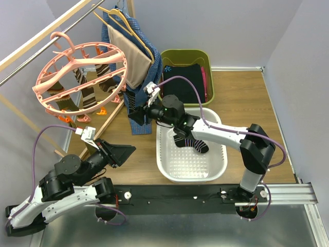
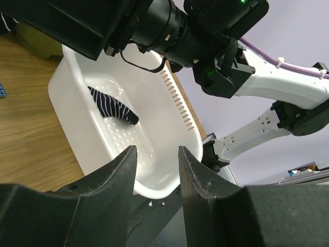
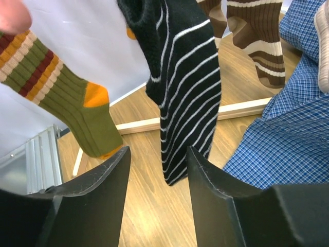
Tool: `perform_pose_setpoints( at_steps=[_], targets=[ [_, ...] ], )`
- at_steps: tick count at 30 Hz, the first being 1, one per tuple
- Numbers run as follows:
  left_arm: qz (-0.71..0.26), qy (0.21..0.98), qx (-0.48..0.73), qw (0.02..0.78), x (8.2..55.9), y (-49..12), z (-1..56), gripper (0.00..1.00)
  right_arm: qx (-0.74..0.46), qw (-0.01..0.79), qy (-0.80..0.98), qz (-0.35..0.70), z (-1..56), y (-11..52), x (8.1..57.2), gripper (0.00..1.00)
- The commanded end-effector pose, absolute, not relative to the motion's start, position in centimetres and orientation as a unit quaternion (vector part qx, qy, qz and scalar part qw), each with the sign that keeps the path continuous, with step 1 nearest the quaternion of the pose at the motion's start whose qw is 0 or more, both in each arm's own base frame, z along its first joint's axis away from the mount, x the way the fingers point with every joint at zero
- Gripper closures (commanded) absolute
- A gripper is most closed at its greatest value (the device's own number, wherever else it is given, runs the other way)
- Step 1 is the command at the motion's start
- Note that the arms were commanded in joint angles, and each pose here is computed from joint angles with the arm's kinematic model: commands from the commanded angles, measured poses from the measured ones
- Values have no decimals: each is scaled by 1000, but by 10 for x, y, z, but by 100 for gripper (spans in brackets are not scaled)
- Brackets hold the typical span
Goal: Remove the socks clipped to the hanger
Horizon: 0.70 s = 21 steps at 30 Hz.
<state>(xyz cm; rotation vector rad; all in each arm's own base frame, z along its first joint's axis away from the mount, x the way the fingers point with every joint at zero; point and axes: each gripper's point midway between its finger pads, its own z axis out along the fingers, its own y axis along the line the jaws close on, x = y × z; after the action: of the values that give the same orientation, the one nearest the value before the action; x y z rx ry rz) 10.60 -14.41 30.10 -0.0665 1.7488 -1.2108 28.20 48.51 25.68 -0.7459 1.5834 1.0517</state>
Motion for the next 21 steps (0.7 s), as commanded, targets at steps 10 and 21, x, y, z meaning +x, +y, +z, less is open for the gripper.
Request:
perform_pose_setpoints(
  at_steps=[10, 21],
  targets=[
    [-469, 738, -43, 483, 115, -146, 288, 53, -301, 510, 673, 443, 271, 496, 286, 80],
    [-455, 747, -48, 482, 119, -148, 284, 43, -311, 443, 695, 473, 288, 476, 239, 99]
  ],
)
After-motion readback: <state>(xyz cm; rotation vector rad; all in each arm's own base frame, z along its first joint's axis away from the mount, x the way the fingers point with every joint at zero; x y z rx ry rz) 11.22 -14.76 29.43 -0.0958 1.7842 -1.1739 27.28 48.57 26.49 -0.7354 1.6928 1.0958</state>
